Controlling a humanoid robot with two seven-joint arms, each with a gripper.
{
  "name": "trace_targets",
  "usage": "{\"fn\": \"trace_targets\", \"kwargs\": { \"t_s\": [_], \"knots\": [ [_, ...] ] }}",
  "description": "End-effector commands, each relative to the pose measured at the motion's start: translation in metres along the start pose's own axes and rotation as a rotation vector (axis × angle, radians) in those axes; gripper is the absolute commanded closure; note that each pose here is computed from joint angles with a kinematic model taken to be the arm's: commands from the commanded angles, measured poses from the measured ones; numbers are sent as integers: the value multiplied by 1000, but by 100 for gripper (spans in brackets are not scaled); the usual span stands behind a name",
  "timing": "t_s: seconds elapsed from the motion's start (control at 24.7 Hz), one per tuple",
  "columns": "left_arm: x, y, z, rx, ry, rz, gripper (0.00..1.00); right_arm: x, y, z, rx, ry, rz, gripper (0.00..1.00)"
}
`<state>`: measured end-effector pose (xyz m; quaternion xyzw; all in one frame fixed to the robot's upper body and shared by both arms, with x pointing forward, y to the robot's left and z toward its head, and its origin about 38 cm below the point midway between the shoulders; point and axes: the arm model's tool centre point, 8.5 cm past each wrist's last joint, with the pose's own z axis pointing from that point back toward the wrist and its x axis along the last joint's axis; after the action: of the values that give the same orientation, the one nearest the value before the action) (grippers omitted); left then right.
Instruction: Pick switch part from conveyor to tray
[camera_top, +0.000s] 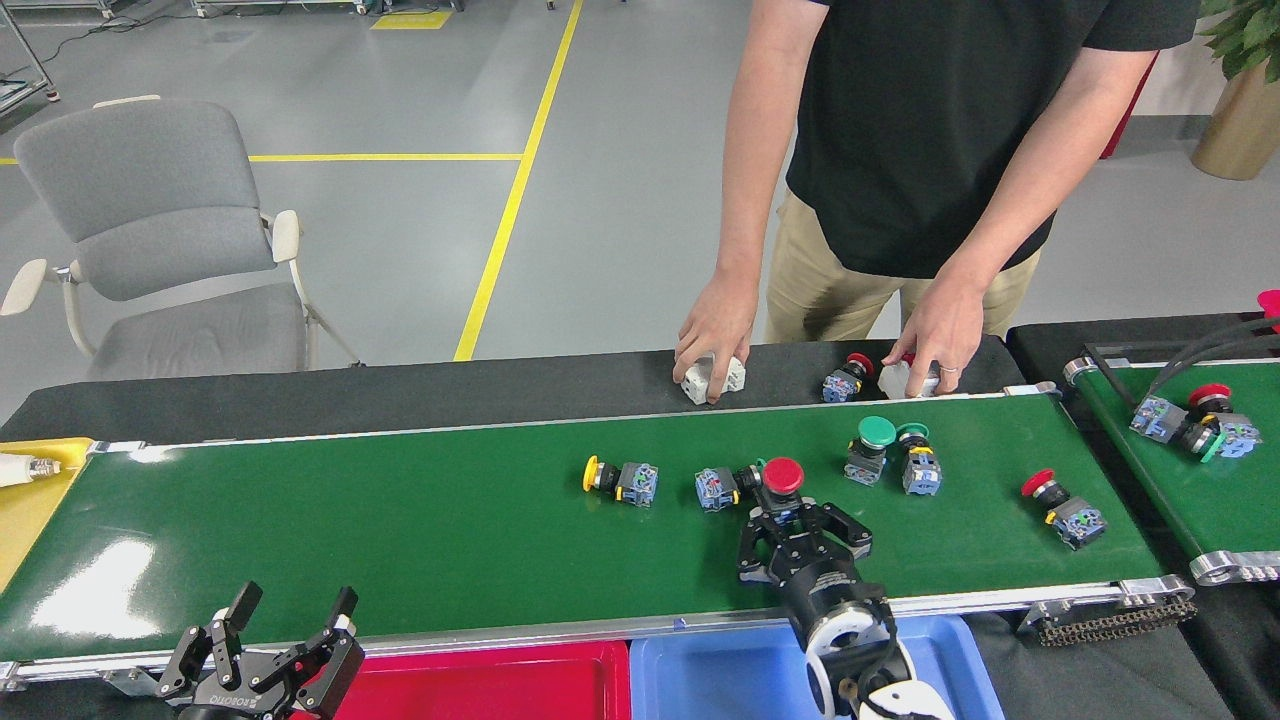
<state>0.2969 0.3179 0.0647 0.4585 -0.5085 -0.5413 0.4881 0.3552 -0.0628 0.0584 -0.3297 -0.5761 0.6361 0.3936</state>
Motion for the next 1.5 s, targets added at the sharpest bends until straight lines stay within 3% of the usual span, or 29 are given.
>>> {"fn": "trace_targets", "kwargs": {
  "t_s": [0.0, 0.04, 0.08, 0.12, 0.16, 0.24, 0.4, 0.57, 0.65, 0.81, 0.93, 1.01, 1.13, 1.46],
  "knots": [
    [-2, 13, -7, 34, -13, -22, 0, 41, -14, 11, -56, -198, 28, 94],
    [-2, 16, -10, 43, -15, -25, 0, 66, -12, 16, -56, -295, 38, 81],
    [-2, 18, -11, 48, -16, -28, 0, 84, -10, 20, -62, -365, 48, 52],
    [-1, 19, -15, 49, -21, -42, 0, 103, -8, 24, -68, -421, 56, 11],
    [2, 21, -19, 42, -37, -74, 0, 114, -6, 27, -64, -453, 62, 4],
    [24, 27, -40, 34, -99, -176, 0, 125, -3, 30, -56, -484, 72, 3],
    [50, 19, -61, 15, -151, -173, 0, 119, -4, 29, -60, -458, 53, 2],
    [63, 21, -84, -12, -155, -133, 0, 60, 3, 31, -56, -281, 9, 2],
    [67, 18, -90, -25, -155, -117, 0, 22, 5, 48, -98, -151, -38, 2],
    [76, 3, -97, -63, -142, -89, 0, -89, 33, 127, -188, 259, -148, 2],
    [79, -10, -102, -106, -125, -105, 0, -127, 42, 158, -182, 406, -175, 2],
    [79, -13, -109, -118, -121, -97, 0, -136, 41, 159, -175, 491, -182, 2],
    [79, -13, -125, -130, -120, -88, 0, -162, 30, 143, -136, 571, -151, 2],
    [69, -19, -142, -163, -94, -81, 0, -163, 21, 70, -22, 475, -149, 2]
  ]
}}
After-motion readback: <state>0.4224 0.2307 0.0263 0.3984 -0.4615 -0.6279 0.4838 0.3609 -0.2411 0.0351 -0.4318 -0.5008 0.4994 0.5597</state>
